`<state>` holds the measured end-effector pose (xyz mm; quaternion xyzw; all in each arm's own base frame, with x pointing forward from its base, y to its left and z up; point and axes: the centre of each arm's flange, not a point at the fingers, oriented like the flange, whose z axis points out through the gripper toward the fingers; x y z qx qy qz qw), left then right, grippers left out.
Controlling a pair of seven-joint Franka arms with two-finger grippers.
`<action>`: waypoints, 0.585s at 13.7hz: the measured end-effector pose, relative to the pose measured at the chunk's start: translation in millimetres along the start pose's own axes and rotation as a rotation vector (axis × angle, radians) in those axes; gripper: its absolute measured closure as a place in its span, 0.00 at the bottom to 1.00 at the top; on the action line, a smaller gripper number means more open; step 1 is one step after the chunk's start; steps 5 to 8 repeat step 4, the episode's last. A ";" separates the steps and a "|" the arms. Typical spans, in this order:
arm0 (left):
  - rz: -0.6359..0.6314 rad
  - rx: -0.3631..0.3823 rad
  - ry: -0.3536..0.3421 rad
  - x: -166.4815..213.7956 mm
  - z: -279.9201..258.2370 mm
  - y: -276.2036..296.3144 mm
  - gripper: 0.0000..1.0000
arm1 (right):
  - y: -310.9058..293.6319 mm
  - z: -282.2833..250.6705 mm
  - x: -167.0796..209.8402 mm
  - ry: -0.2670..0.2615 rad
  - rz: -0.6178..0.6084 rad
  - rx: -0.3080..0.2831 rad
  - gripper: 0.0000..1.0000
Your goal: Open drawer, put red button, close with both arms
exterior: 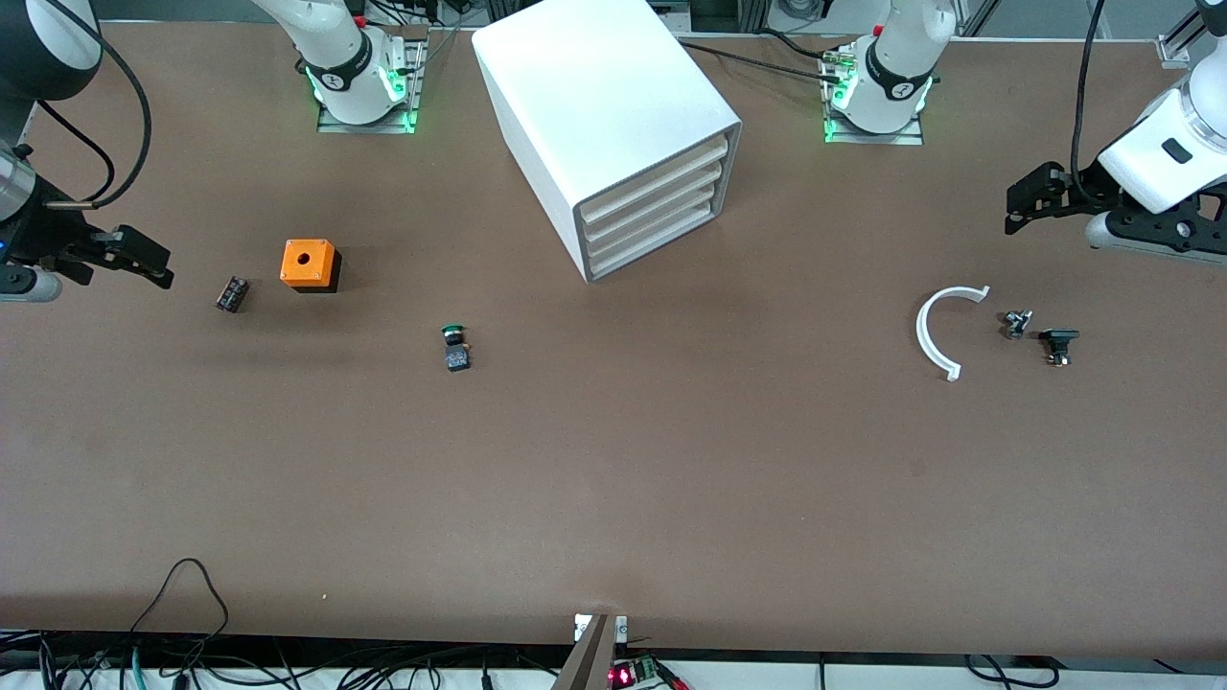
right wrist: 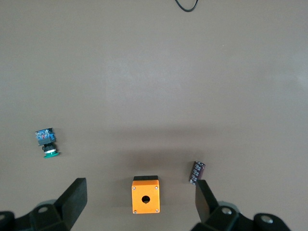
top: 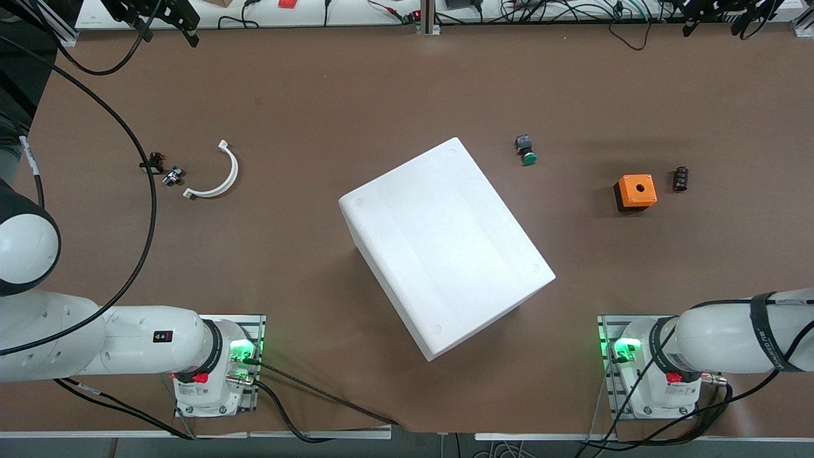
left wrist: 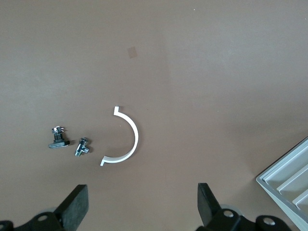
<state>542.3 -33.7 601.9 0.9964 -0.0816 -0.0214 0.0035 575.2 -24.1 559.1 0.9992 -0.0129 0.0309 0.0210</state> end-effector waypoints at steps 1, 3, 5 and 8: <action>0.001 0.000 0.000 0.1 0.0 0.8 0.00 | 0.1 -1.4 0.1 0.000 0.000 0.000 0.00; 0.005 0.000 0.000 0.2 0.0 2.8 0.00 | 0.1 -1.1 -0.7 -0.008 0.000 0.000 0.00; 0.006 0.000 -0.001 0.3 0.0 3.2 0.00 | 0.1 -0.9 -1.1 -0.011 0.000 0.000 0.00; 0.006 0.000 -0.001 0.3 0.0 3.2 0.00 | 0.1 -0.9 -1.1 -0.011 0.000 0.000 0.00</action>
